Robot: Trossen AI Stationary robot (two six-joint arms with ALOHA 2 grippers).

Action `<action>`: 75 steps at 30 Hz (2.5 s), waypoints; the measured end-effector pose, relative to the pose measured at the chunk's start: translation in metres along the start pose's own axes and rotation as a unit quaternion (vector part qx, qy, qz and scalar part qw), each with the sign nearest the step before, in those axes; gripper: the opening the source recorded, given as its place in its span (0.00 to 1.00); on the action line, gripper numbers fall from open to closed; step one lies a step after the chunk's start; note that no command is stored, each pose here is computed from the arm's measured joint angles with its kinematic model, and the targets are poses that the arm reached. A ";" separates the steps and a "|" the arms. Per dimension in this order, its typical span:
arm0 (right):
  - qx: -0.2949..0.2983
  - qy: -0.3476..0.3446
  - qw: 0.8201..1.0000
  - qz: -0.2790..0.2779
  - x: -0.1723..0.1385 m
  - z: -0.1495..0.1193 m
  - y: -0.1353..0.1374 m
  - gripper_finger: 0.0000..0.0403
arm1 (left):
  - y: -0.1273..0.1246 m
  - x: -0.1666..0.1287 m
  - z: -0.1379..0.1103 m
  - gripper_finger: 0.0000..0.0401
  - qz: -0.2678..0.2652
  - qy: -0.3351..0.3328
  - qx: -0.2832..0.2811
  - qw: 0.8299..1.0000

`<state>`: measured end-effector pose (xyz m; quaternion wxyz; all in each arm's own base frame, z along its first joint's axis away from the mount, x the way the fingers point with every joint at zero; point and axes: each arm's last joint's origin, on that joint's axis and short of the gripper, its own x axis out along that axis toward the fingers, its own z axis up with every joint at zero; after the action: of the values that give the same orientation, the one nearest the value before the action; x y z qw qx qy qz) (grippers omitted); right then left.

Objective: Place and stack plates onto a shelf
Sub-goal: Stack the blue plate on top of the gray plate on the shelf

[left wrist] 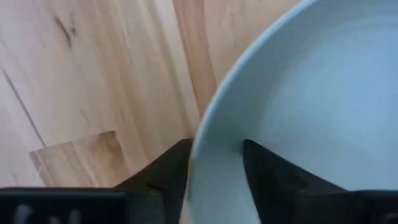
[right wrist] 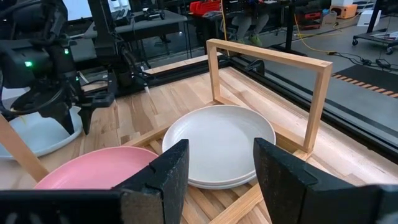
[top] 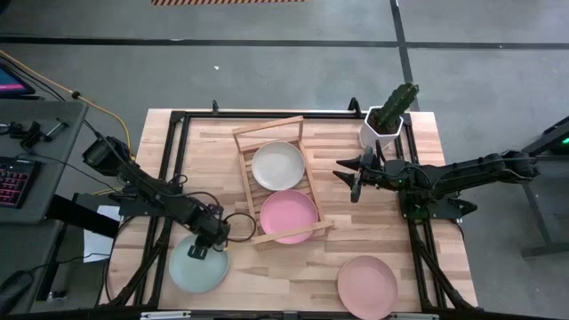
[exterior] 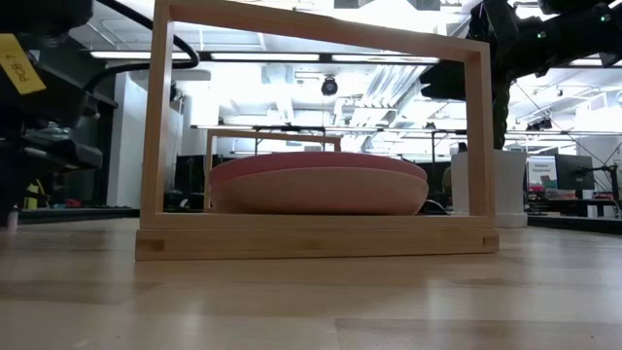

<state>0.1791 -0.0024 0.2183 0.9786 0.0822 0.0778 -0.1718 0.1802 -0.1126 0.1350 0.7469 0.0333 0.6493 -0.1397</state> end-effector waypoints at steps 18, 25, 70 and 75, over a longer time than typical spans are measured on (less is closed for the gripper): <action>0.000 0.000 1.000 0.000 0.000 0.000 0.000 0.40 | 0.045 -0.123 0.014 0.01 0.221 -0.002 -0.089 0.971; 0.000 0.001 1.000 0.000 0.000 0.000 0.000 0.40 | 0.097 -0.162 0.008 0.00 0.367 -0.128 -0.273 0.880; 0.004 0.012 1.000 -0.010 0.000 -0.003 -0.001 0.40 | 0.182 -0.050 0.018 0.00 0.252 -0.463 -0.469 0.709; 0.003 0.013 1.000 -0.010 0.000 -0.003 -0.001 0.40 | 0.182 -0.049 0.019 0.01 0.244 -0.455 -0.465 0.719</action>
<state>0.1783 -0.0030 0.2154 0.9755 0.0869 0.0904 -0.1810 0.2388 0.0659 0.1615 0.8822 -0.2282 0.1836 0.3688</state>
